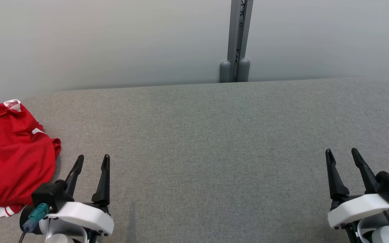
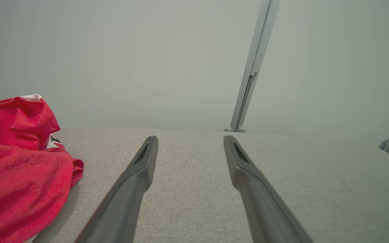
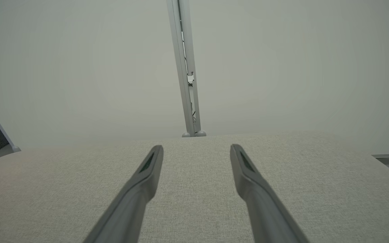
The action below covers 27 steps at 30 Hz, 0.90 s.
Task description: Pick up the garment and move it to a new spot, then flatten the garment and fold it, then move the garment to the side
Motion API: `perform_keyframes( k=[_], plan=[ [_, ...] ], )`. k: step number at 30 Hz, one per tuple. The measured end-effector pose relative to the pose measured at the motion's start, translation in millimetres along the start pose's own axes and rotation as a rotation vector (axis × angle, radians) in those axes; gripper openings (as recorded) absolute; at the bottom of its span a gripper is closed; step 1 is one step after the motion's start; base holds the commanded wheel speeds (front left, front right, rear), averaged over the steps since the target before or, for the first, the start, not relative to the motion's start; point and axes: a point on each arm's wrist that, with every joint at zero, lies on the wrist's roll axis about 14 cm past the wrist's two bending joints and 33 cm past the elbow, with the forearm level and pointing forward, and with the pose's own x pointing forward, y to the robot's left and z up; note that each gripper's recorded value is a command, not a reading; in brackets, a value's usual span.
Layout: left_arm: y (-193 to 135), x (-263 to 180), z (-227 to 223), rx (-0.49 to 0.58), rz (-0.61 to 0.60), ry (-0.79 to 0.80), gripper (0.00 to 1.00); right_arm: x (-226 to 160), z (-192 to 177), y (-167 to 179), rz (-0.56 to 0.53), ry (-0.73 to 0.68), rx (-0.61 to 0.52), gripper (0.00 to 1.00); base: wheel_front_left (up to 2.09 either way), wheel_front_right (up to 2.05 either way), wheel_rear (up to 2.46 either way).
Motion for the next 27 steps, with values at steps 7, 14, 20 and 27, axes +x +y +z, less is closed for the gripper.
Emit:
perform_keyframes(
  k=[7, 14, 20, 27],
  plan=[
    [-1, -1, -5, 0.044, -0.007, 0.009, 1.00, -1, -1, -1, -0.006, -0.006, -0.014, 1.00, 0.00, 0.00, 0.00],
    [-3, -2, -9, 0.083, -0.015, 0.013, 1.00, -2, -3, 0, -0.005, -0.006, -0.036, 1.00, 0.00, 0.00, 0.00],
    [-4, -2, -11, 0.115, -0.023, 0.015, 1.00, -2, -3, 1, -0.001, -0.010, -0.060, 1.00, 0.00, 0.00, 0.00],
    [-3, -3, -13, 0.153, -0.027, 0.018, 1.00, -2, -6, 3, 0.006, -0.006, -0.087, 1.00, 0.00, 0.00, 0.00]
  ],
)
